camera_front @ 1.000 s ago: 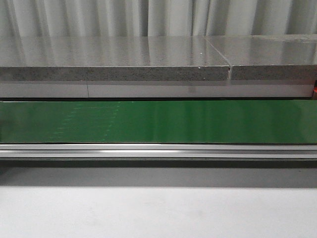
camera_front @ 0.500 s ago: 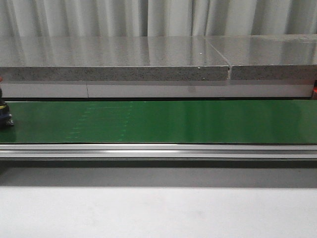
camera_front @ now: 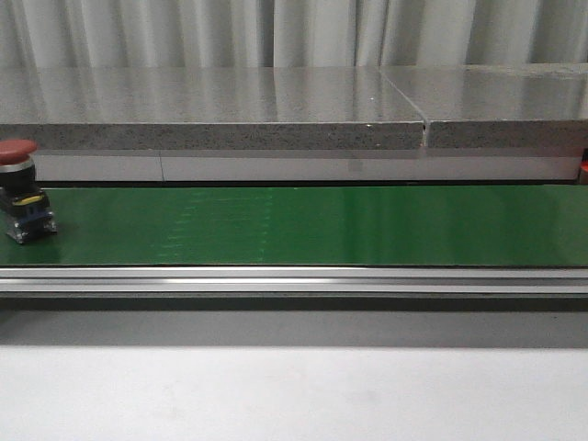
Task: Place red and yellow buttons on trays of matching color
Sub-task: 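Grasp a yellow button with the left gripper and lower it onto the belt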
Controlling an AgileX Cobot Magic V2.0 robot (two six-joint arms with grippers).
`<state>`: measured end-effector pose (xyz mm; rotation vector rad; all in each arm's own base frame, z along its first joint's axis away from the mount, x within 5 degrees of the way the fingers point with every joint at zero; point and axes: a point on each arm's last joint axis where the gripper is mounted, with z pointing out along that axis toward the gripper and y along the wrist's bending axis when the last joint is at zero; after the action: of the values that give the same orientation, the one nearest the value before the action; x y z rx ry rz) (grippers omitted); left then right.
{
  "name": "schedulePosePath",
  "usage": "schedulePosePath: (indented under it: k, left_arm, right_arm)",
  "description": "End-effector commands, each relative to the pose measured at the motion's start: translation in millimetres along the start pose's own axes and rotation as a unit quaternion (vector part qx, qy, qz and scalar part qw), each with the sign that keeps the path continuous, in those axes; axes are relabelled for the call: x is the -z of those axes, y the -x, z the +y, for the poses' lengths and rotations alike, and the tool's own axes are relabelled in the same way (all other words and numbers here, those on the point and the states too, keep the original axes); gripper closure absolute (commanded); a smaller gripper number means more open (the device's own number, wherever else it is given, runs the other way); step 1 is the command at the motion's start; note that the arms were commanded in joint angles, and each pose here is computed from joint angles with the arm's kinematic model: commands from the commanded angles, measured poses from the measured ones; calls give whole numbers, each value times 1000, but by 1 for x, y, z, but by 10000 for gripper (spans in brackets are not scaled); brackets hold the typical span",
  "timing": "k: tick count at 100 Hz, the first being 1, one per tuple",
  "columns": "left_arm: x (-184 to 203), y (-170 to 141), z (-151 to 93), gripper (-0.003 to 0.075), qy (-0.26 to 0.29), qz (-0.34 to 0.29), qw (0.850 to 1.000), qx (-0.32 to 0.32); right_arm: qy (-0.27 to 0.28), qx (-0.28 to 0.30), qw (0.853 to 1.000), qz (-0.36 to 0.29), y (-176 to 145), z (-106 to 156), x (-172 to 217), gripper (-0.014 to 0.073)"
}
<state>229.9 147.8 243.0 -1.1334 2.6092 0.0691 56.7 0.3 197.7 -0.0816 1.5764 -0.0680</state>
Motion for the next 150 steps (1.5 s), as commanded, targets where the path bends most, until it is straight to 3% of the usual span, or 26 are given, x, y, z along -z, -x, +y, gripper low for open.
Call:
schedulePosePath:
  k: [1, 40, 94, 104, 133, 150]
  left_arm:
    - [11, 16, -2, 225, -3, -33, 999, -1]
    - [-12, 38, -5, 225, 17, -17, 1000, -14]
    - [-46, 44, -6, 234, 23, 4, 1000, -17]
    - [-46, 45, -6, 316, 23, 1, 1000, -18]
    - [-43, 41, -5, 727, 29, 19, 999, -17]
    - [-23, 34, -7, 739, 21, 24, 999, -12]
  right_arm:
    - [-1, 7, 998, -55, 12, 0, 2, 664]
    - [-1, 7, 998, -55, 12, 0, 2, 664]
    - [-1, 7, 998, -55, 12, 0, 2, 664]
    - [-1, 7, 998, -55, 12, 0, 2, 664]
    - [-1, 7, 998, -55, 12, 0, 2, 664]
    - [-1, 7, 998, -55, 12, 0, 2, 664]
